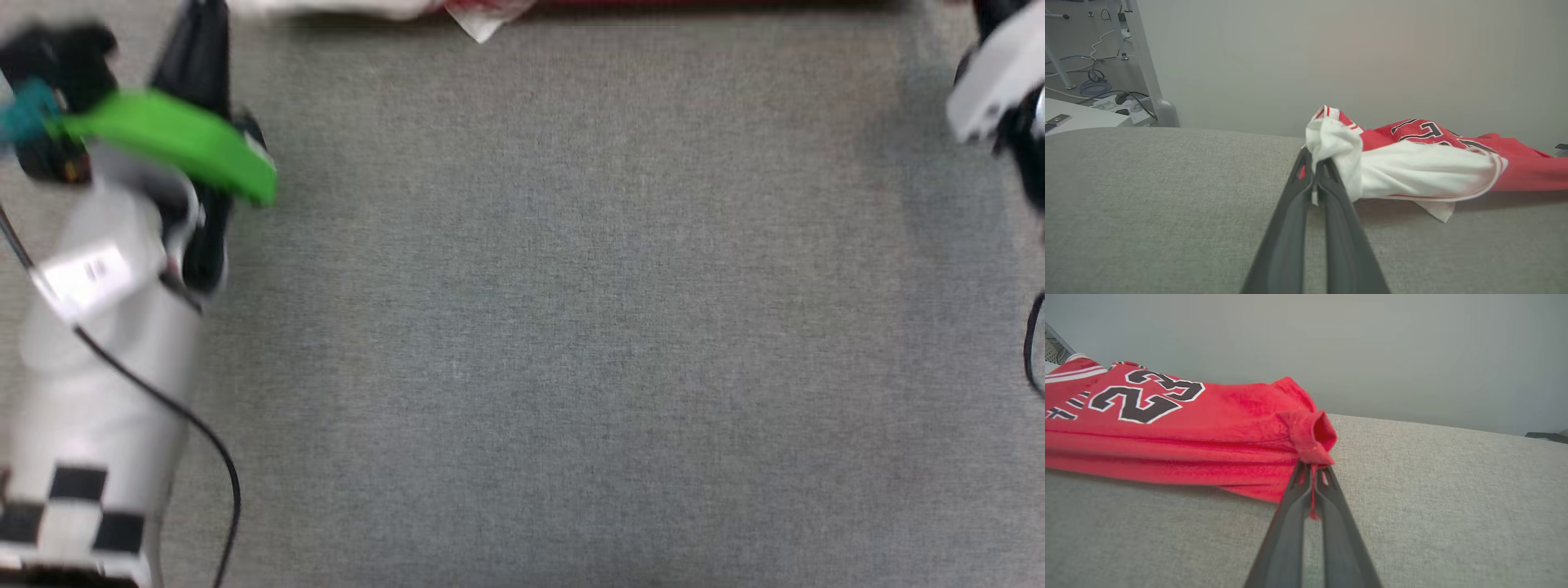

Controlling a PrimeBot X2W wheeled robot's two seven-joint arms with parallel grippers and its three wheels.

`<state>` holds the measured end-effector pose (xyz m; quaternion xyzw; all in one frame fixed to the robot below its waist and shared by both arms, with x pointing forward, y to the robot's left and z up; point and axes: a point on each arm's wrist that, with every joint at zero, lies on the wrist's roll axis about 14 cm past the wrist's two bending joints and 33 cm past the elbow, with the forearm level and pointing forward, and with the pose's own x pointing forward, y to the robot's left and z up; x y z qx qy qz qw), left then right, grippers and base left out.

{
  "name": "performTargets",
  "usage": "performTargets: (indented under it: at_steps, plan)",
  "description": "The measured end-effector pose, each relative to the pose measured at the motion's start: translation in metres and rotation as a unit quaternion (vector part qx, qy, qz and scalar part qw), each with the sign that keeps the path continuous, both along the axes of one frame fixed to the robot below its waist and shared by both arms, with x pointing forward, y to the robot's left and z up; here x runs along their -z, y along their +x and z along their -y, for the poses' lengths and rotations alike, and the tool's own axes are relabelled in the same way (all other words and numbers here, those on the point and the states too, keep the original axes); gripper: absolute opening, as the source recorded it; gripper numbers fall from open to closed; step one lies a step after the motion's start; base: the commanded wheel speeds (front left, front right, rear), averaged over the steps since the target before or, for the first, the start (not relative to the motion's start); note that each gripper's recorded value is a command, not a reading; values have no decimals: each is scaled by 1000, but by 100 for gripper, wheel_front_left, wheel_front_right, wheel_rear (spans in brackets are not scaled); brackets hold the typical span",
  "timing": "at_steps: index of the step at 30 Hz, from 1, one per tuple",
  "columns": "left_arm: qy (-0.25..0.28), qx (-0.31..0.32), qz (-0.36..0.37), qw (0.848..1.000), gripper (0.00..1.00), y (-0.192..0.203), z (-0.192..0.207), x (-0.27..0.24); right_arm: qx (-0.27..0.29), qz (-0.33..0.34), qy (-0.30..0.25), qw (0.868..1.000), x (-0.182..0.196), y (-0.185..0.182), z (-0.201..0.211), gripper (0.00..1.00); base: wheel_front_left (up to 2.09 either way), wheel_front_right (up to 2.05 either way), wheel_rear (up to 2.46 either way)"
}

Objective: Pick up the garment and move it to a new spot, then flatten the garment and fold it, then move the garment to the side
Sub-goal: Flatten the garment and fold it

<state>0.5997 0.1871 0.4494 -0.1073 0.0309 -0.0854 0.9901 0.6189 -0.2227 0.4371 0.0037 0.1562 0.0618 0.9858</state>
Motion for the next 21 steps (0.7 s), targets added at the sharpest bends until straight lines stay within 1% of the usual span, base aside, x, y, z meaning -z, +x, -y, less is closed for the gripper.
performTargets:
  at_steps: [7,13,21]
  plan:
    - [-2,1,-24,1000,0,-78,-1,10,-5,-36,15,999,23,-71,3,0,0,0,0]
    - [1,-25,-41,999,0,-137,-12,7,-15,-45,27,999,19,-120,-6,0,0,0,0]
    - [-22,-49,-76,996,0,-206,-14,-2,-2,-57,38,998,11,-191,-4,0,0,0,0]
